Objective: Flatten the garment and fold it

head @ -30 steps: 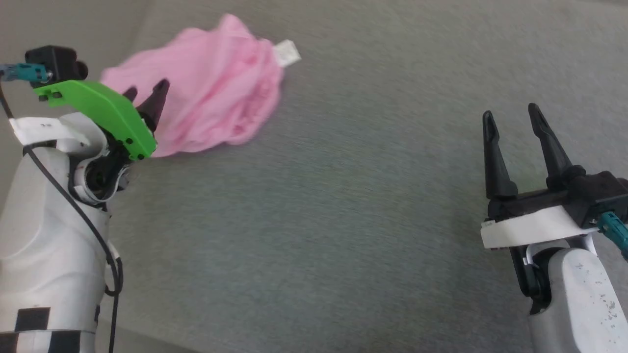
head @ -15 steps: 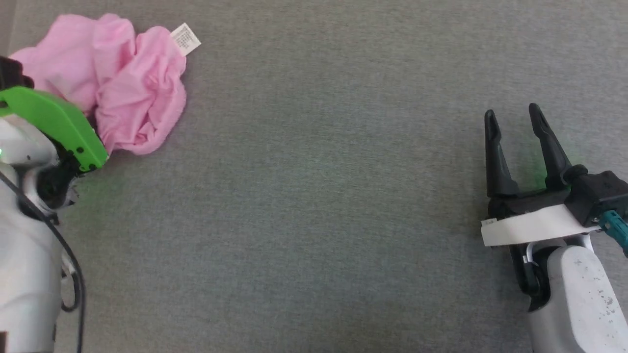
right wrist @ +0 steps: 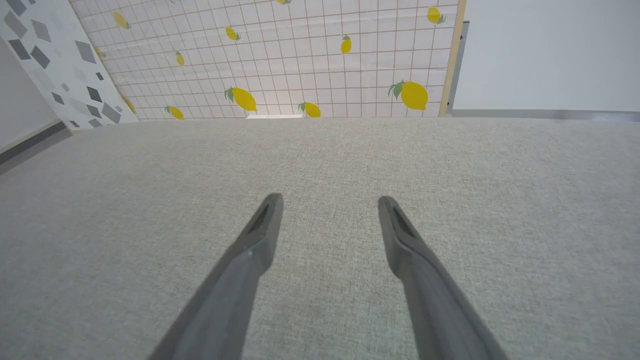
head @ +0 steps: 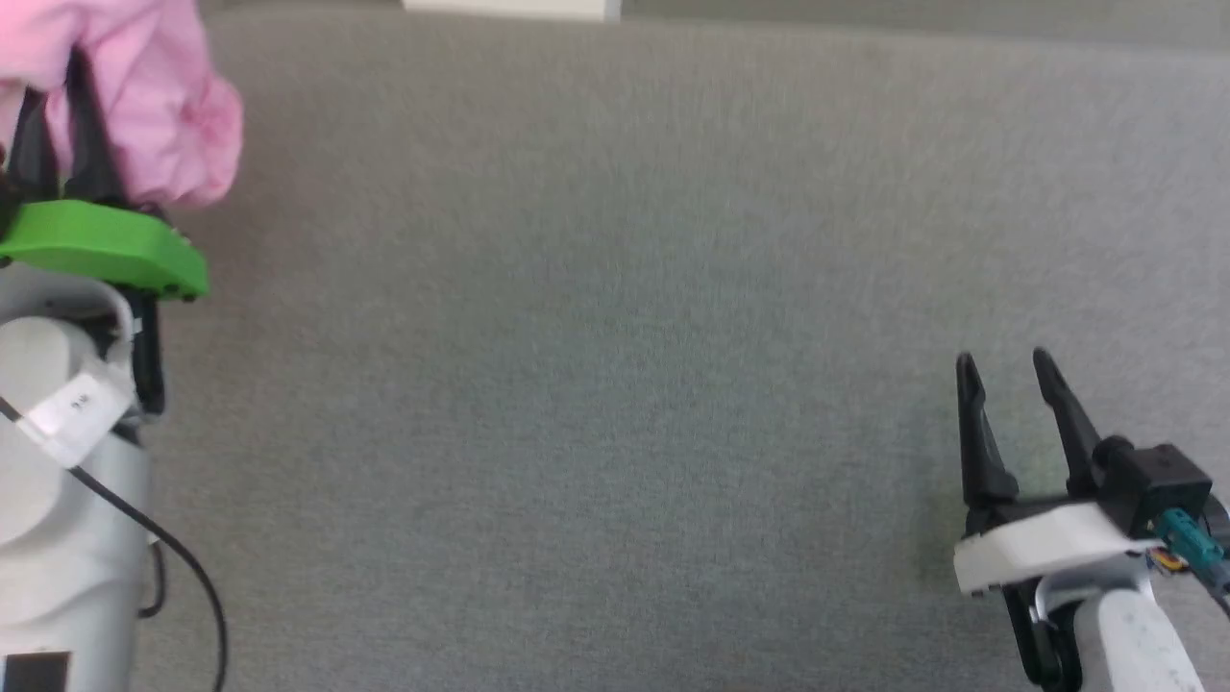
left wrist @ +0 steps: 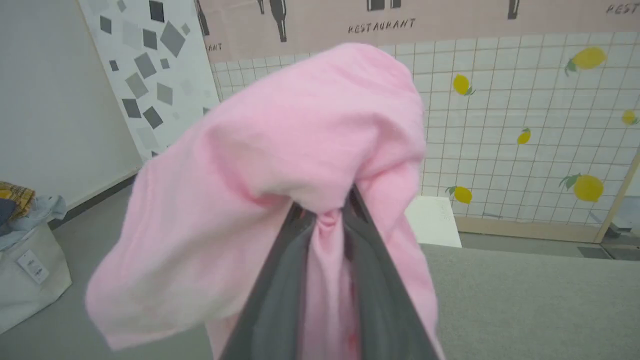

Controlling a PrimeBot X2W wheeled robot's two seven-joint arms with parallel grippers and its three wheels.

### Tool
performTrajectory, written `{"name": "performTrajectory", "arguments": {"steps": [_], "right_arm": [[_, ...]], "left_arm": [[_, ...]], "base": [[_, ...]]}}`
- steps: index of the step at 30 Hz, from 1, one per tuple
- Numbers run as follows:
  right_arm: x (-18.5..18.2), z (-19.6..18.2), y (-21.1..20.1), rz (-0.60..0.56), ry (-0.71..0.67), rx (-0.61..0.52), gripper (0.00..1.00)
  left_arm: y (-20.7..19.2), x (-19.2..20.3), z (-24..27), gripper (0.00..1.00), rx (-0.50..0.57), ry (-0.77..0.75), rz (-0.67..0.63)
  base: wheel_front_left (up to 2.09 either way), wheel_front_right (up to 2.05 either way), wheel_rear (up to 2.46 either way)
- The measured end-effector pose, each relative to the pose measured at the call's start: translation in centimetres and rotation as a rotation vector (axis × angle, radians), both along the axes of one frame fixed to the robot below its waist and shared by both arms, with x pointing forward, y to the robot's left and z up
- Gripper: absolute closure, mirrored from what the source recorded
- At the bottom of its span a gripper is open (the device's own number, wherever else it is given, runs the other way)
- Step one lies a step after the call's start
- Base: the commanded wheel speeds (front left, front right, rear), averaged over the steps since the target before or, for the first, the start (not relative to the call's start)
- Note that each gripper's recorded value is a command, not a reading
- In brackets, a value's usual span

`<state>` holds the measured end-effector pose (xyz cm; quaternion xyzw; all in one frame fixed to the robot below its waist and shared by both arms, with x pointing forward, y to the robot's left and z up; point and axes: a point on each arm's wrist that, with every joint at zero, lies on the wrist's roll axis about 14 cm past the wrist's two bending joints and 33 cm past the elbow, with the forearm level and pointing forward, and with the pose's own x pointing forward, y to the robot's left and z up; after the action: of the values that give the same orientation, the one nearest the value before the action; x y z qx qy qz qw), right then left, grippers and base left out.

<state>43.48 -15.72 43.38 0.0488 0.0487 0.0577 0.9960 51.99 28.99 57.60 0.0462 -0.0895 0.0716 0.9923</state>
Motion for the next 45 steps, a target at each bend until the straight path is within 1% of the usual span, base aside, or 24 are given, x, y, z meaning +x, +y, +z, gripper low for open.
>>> {"name": "performTrajectory", "arguments": {"steps": [4,7,8,11,15,17,19,21,22,24,25,26,30,31,32,33,35,37,39,42,43,45], "right_arm": [[-1.6,2.6,-0.5,-0.013,-0.056,0.001,0.00],[-2.6,4.8,-1.2,-0.032,-0.113,-0.001,0.00],[-2.9,5.4,-1.3,-0.034,-0.127,-0.001,0.00],[-4.0,6.8,-2.2,-0.059,-0.165,-0.005,0.00],[-5.8,7.8,-4.2,-0.118,-0.188,-0.014,0.00],[-6.7,8.4,-5.3,-0.151,-0.201,-0.019,0.00],[-7.4,8.8,-6.3,-0.180,-0.213,-0.023,0.00],[-8.2,9.1,-7.5,-0.219,-0.219,-0.029,0.00],[-8.6,9.1,-8.0,-0.234,-0.218,-0.031,0.00],[-9.4,9.0,-9.1,-0.271,-0.213,-0.030,0.00],[-9.7,8.9,-9.4,-0.282,-0.210,-0.029,0.00],[-10.0,8.8,-9.9,-0.297,-0.206,-0.030,0.00],[-11.1,8.3,-11.0,-0.341,-0.188,-0.028,0.00],[-11.4,8.2,-11.4,-0.353,-0.183,-0.030,0.00],[-11.6,8.0,-11.7,-0.363,-0.178,-0.033,0.00],[-11.8,7.9,-12.0,-0.373,-0.174,-0.035,0.00],[-11.9,7.6,-12.4,-0.388,-0.163,-0.040,0.00],[-11.8,7.3,-12.5,-0.391,-0.155,-0.043,0.00],[-11.5,7.1,-12.4,-0.385,-0.150,-0.042,0.00],[-10.8,7.0,-11.9,-0.364,-0.149,-0.040,0.00],[-10.4,7.0,-11.5,-0.352,-0.150,-0.038,0.00],[-9.7,7.2,-10.8,-0.325,-0.157,-0.035,0.00]], "left_arm": [[-3.6,-1.8,6.7,1.00,-0.030,-0.192,-0.084],[-7.9,-3.6,10.7,1.00,-0.067,-0.306,-0.188],[-9.0,-4.0,11.4,1.00,-0.078,-0.325,-0.216],[-13.4,-5.1,13.2,1.00,-0.155,-0.371,-0.330],[-19.9,-5.7,12.2,1.00,-0.226,-0.315,-0.499],[-23.6,-6.1,10.6,1.00,-0.253,-0.250,-0.590],[-26.8,-6.5,8.7,1.00,-0.249,-0.169,-0.671],[-30.2,-6.9,6.0,1.00,-0.267,-0.046,-0.762],[-31.5,-7.1,4.5,1.00,-0.259,0.018,-0.792],[-34.5,-8.1,-0.7,1.00,-0.234,0.249,-0.868],[-35.3,-8.5,-2.8,1.00,-0.226,0.341,-0.885],[-36.2,-9.5,-5.6,1.00,-0.202,0.468,-0.910],[-37.1,-12.9,-14.1,1.00,-0.082,0.853,-0.937],[-37.0,-13.6,-15.7,0.78,-0.050,0.929,-0.938],[-36.9,-14.0,-16.6,0.29,-0.031,0.980,-0.937],[-36.9,-14.4,-17.4,0.00,-0.019,1.027,-0.933],[-37.2,-14.5,-17.7,0.00,-0.026,1.045,-0.943],[-37.5,-13.3,-16.6,0.00,-0.088,0.974,-0.933],[-37.7,-11.9,-14.5,0.00,-0.166,0.857,-0.929],[-37.0,-9.2,-10.0,0.00,-0.289,0.608,-0.899],[-36.1,-8.2,-8.3,0.00,-0.332,0.514,-0.867],[-34.1,-6.8,-5.4,0.00,-0.354,0.341,-0.811]], "base": [[0.00,0.00,0.00],[0.00,0.00,0.00],[0.00,0.00,0.00],[0.00,0.00,0.00],[0.00,0.00,0.00],[0.00,0.00,0.00],[0.00,0.00,0.00],[0.00,0.00,0.00],[0.00,0.00,0.00],[0.00,0.00,0.00],[0.00,0.00,0.00],[0.00,0.00,0.00],[0.00,0.00,0.00],[0.00,0.00,0.00],[0.00,0.00,0.00],[0.00,0.00,0.00],[0.00,0.00,0.00],[0.00,0.00,0.00],[0.00,0.00,0.00],[0.00,0.00,0.00],[0.00,0.00,0.00],[0.00,0.00,0.00]]}}
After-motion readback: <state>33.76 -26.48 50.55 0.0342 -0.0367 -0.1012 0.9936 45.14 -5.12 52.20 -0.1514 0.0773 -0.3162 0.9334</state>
